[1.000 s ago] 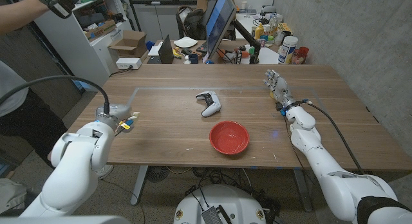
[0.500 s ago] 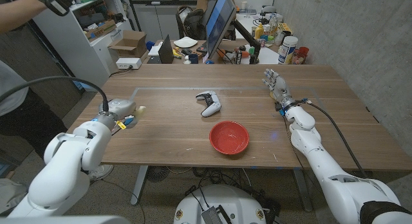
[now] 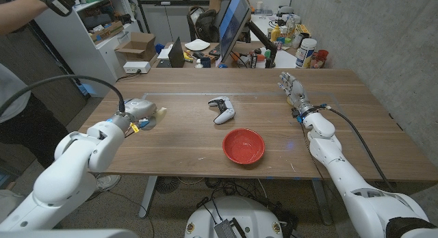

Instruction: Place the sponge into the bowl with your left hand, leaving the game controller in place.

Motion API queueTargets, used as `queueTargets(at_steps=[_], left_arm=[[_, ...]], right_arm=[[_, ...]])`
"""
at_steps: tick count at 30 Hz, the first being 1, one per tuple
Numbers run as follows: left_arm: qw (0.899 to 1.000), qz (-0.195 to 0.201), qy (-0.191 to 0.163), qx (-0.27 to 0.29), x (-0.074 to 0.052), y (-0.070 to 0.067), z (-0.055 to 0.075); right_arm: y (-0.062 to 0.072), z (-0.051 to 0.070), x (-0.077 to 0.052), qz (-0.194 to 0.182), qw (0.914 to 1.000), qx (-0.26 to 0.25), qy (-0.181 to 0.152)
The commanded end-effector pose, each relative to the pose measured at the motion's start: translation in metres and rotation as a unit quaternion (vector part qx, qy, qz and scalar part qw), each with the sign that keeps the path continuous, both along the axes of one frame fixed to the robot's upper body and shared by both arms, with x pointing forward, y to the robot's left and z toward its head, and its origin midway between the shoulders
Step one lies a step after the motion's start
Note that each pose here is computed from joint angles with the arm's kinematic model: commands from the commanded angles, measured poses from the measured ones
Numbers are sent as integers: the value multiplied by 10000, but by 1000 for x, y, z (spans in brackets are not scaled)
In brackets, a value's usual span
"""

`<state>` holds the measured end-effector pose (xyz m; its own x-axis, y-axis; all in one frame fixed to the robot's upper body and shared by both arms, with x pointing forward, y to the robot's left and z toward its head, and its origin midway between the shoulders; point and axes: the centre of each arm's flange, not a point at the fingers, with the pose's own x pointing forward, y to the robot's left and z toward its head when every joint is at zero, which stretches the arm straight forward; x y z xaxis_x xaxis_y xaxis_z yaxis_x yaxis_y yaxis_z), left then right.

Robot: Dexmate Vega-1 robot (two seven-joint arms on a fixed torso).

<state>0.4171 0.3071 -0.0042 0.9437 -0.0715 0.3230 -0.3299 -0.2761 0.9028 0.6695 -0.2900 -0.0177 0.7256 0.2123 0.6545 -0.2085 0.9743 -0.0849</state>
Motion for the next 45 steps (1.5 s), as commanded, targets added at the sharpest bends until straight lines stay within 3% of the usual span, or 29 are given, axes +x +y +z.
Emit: queueTargets(at_steps=[1,15,45], left_arm=[[9973,-635,-180,320,-2,-21,7],[9921,-1074,-286,580,-7,-44,7],[9748,-1990,-467,899,7,-85,16]], right_arm=[[-4,-1,-3,-27,10000,31,-32],[-4,0,-5,23,10000,-18,-82],[1,7,-17,185,9991,-211,-327]])
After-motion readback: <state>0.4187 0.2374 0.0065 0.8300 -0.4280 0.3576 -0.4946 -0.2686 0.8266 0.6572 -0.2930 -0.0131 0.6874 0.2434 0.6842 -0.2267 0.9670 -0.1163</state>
